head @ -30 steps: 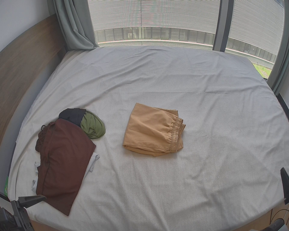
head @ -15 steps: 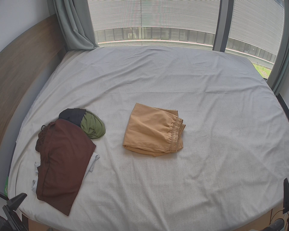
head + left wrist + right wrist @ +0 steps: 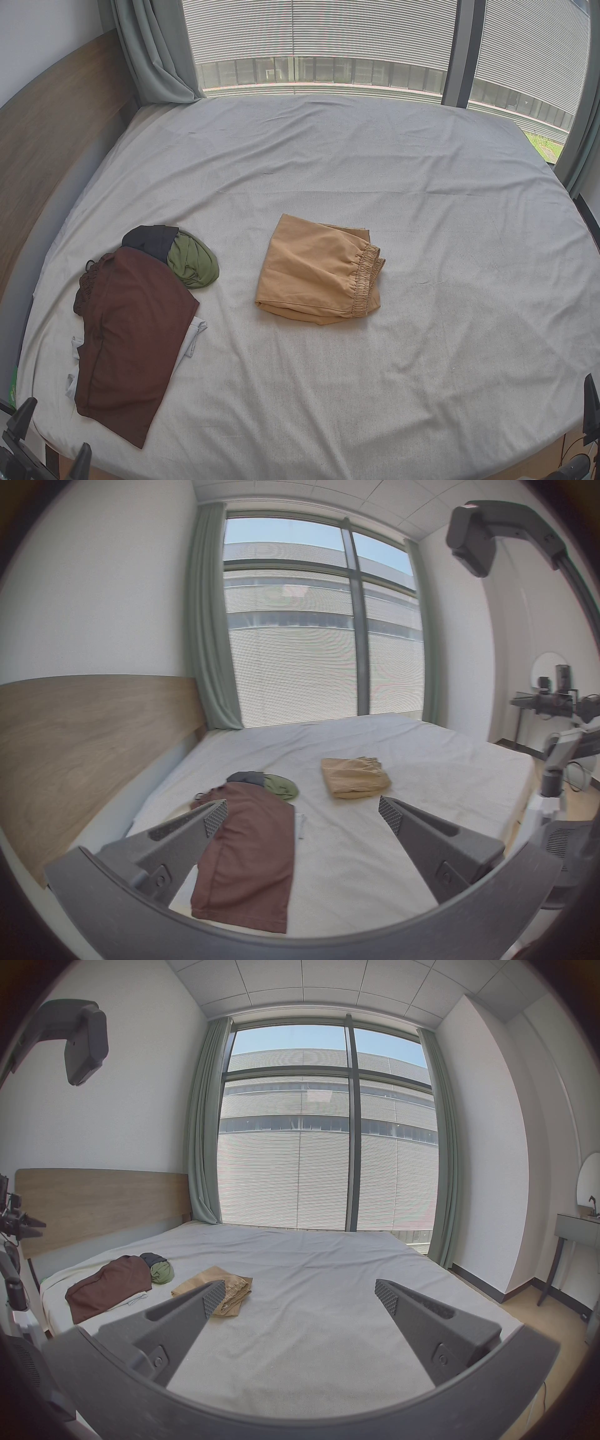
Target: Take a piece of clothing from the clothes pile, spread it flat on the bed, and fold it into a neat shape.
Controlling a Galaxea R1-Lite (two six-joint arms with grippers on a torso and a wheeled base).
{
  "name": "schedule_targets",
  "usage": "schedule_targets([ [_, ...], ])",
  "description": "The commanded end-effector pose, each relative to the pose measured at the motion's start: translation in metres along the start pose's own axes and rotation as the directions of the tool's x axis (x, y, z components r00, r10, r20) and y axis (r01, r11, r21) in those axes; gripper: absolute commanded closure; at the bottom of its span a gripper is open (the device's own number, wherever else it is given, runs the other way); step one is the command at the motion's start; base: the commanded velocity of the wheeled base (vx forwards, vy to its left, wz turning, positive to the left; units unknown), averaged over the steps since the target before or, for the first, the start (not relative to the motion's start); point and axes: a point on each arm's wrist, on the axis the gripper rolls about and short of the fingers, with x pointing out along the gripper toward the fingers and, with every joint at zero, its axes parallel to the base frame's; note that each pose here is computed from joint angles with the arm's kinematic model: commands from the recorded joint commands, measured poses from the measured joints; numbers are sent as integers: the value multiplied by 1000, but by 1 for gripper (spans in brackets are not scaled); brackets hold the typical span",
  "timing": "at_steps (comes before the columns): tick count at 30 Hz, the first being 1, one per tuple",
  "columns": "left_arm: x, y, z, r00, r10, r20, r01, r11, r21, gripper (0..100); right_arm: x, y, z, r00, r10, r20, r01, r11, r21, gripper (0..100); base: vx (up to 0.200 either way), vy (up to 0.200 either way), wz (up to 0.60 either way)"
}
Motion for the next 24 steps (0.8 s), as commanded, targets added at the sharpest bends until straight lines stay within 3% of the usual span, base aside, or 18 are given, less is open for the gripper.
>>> schedule_targets([
  [1,-1,1,-5,996,87,3,-87,996,-9,0,1,0,-8,999,-10,-48,9,1000,-3,0,0,0,0],
  [4,-1,2,-5,991,135,-2,-135,990,-45,0,1,0,-10,997,-35,-70,35,999,-1,0,0,0,0],
  [9,-1,2,-5,989,150,-3,-150,986,-68,0,0,0,-12,996,-36,-84,36,999,1,0,0,0,0],
  [14,-1,3,-5,984,177,-6,-177,980,-93,0,-1,0,-21,983,-32,-178,34,999,6,0,0,0,0],
  [15,-2,3,-10,976,210,-54,-214,974,-80,0,-2,0,-25,975,-27,-219,29,1000,8,0,0,0,0],
  [17,-2,4,-15,961,253,-109,-263,961,-88,0,-2,0,-25,976,-24,-217,27,1000,10,0,0,0,0],
  [24,-2,4,-13,966,243,-87,-250,964,-87,0,-2,0,-25,976,-16,-218,19,1000,10,0,0,0,0],
])
